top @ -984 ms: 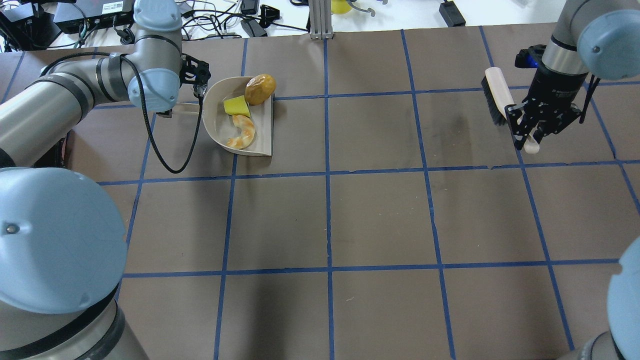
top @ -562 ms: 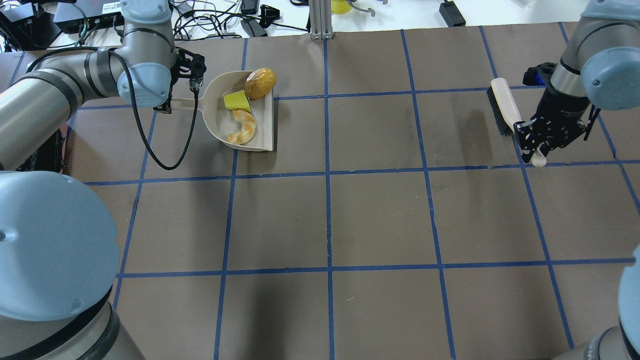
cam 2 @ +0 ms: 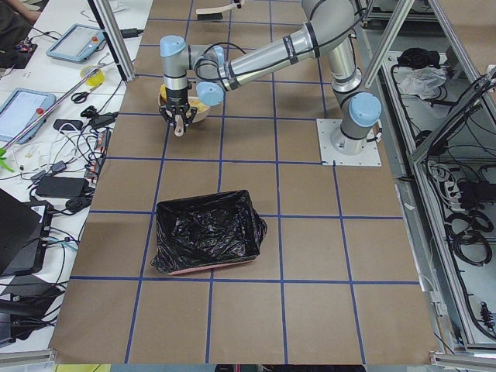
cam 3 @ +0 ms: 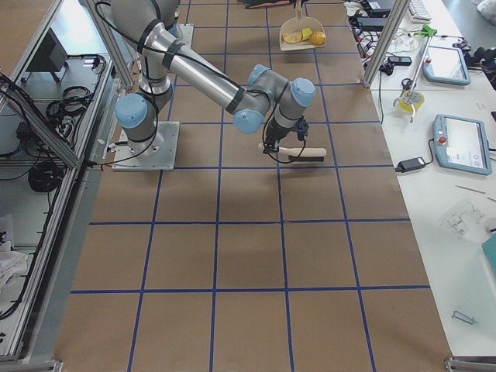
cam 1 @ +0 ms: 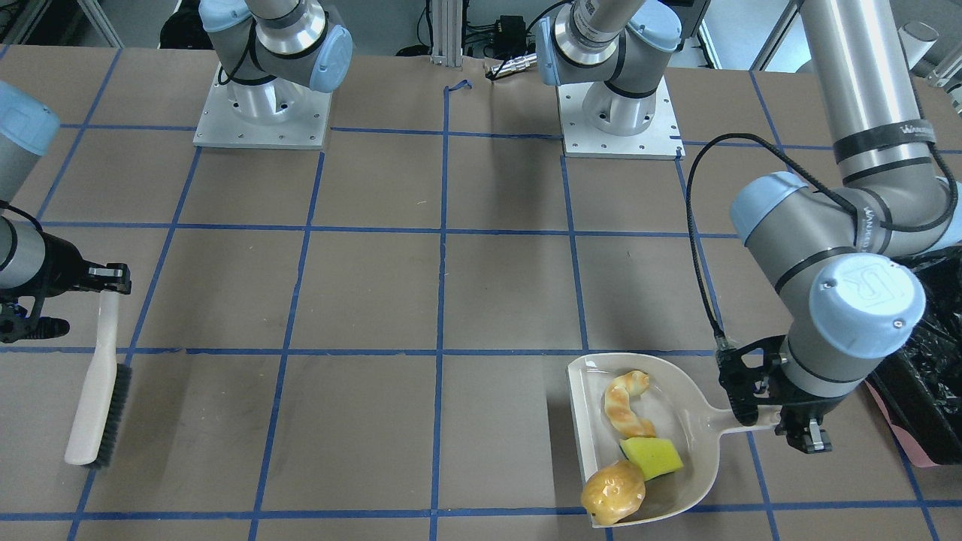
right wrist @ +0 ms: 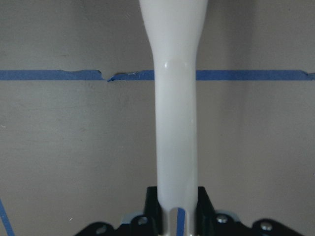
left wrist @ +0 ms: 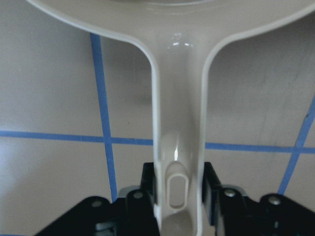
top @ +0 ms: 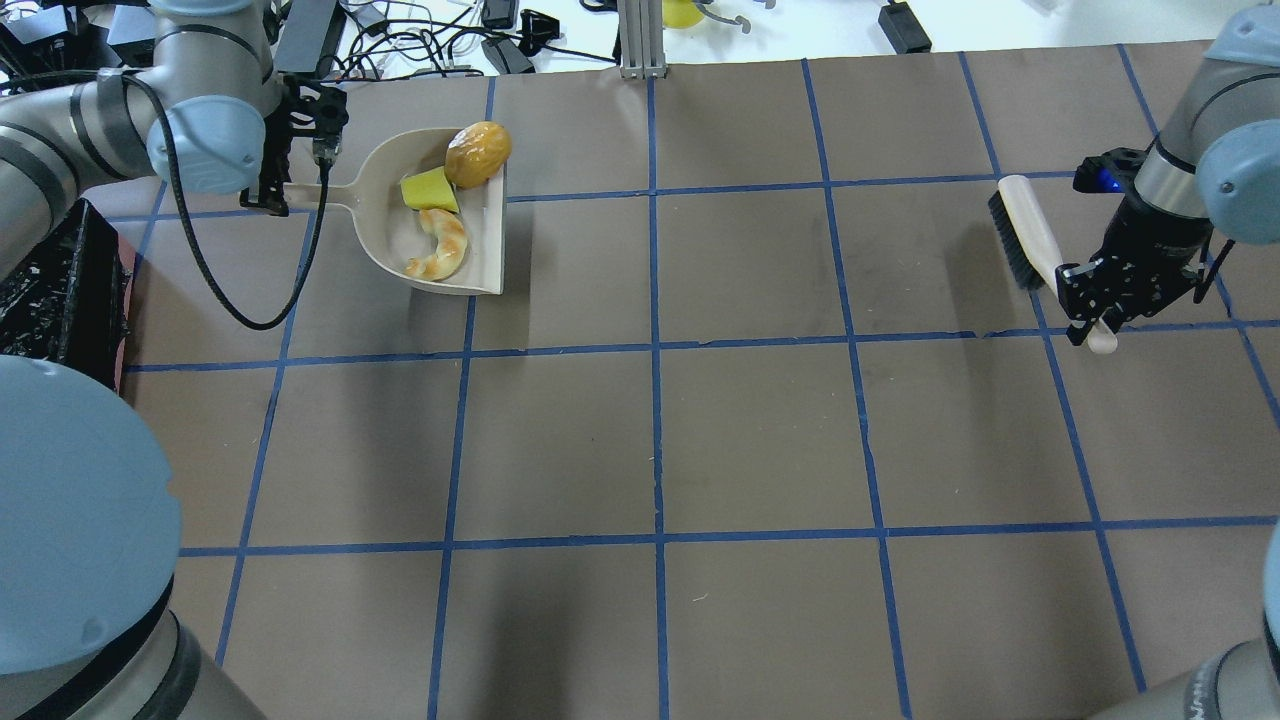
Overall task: Sweep and dump trash into bin
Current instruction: 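Lift the dustpan over the bin with the left gripper while the right lowers the brush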
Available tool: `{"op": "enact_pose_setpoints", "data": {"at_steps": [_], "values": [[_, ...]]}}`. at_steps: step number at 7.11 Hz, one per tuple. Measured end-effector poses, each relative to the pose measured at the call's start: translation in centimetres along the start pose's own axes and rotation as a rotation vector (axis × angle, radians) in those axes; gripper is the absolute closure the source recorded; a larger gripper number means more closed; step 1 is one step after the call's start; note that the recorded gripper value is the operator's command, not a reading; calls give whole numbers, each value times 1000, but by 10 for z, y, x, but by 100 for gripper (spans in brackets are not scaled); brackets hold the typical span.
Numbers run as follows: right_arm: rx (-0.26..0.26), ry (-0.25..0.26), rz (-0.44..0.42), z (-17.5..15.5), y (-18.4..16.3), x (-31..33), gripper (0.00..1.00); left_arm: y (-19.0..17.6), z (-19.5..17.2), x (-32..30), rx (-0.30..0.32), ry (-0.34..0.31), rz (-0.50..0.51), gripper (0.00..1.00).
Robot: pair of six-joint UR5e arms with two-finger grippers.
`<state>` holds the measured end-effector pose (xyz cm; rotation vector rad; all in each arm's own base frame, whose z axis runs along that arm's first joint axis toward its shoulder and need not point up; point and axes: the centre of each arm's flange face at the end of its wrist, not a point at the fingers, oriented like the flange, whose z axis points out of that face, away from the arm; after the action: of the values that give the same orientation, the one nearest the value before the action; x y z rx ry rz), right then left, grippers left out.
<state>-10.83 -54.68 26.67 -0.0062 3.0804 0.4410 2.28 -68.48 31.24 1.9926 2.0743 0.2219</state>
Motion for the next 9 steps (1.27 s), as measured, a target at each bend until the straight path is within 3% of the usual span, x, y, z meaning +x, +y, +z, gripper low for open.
{"op": "enact_pose_setpoints", "data": {"at_steps": [4, 8, 9], "values": [[-11, -11, 22, 7, 0, 3, 100, 125, -46, 27, 36, 37, 57, 100], [-16, -5, 13, 8, -1, 0, 100, 306, -96, 52, 23, 64, 189, 100], [-16, -5, 15, 9, -2, 1, 96, 344, -96, 58, 19, 66, 228, 100]]}}
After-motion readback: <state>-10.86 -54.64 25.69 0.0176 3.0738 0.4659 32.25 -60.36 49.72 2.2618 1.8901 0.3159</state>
